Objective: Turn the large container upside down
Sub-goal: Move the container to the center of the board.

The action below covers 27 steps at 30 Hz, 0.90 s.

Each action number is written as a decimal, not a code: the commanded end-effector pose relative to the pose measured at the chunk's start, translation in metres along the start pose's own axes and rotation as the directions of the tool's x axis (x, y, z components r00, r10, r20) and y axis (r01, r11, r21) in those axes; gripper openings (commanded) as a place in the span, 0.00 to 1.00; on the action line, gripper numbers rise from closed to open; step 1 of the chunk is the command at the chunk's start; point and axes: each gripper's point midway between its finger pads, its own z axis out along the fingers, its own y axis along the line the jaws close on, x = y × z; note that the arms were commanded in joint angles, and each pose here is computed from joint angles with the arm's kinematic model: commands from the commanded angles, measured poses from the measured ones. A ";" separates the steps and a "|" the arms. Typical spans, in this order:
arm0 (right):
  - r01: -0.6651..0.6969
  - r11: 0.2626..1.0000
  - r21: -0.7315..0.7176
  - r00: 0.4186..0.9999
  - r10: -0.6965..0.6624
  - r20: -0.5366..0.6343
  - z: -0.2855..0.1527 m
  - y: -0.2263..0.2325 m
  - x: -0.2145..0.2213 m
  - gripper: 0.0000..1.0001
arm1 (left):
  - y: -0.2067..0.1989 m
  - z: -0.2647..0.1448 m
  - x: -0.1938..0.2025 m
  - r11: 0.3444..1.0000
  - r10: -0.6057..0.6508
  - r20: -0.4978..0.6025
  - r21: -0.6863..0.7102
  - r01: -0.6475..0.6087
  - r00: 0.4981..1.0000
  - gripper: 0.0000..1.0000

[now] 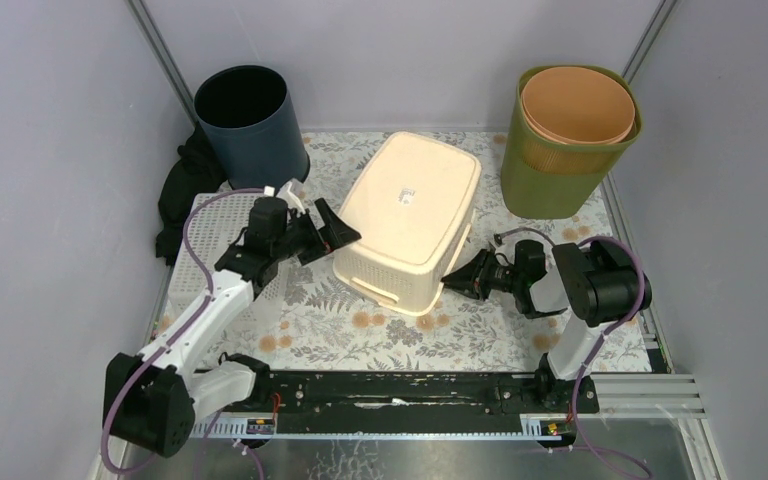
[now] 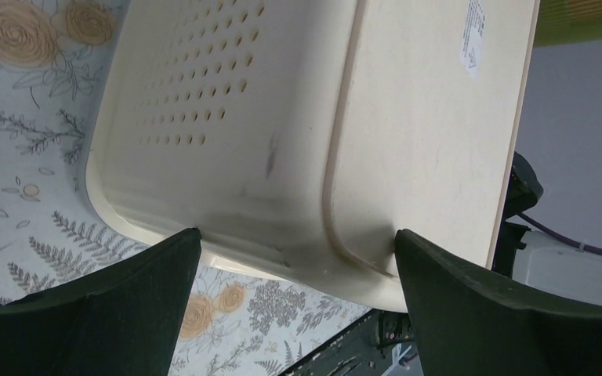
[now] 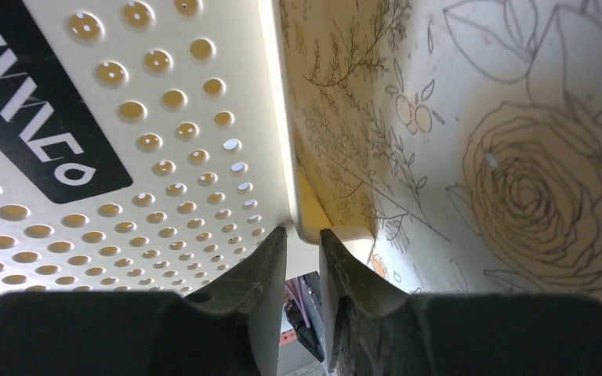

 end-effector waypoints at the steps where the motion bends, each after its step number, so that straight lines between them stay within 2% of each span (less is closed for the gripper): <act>1: 0.072 0.997 -0.013 0.997 -0.072 0.028 0.006 0.014 -0.016 0.28 | -0.011 0.016 -0.028 0.999 0.047 0.065 0.014 -0.048 0.997 1.00; 14: 0.115 0.993 -0.011 0.993 -0.114 0.040 0.036 0.039 -0.042 0.28 | -0.020 0.068 -0.070 0.998 0.059 0.074 -0.011 -0.058 0.996 1.00; 27: 0.156 0.988 -0.001 0.987 -0.156 0.047 0.088 0.072 -0.065 0.29 | -0.037 0.112 -0.134 0.996 0.083 0.135 -0.025 -0.080 0.987 1.00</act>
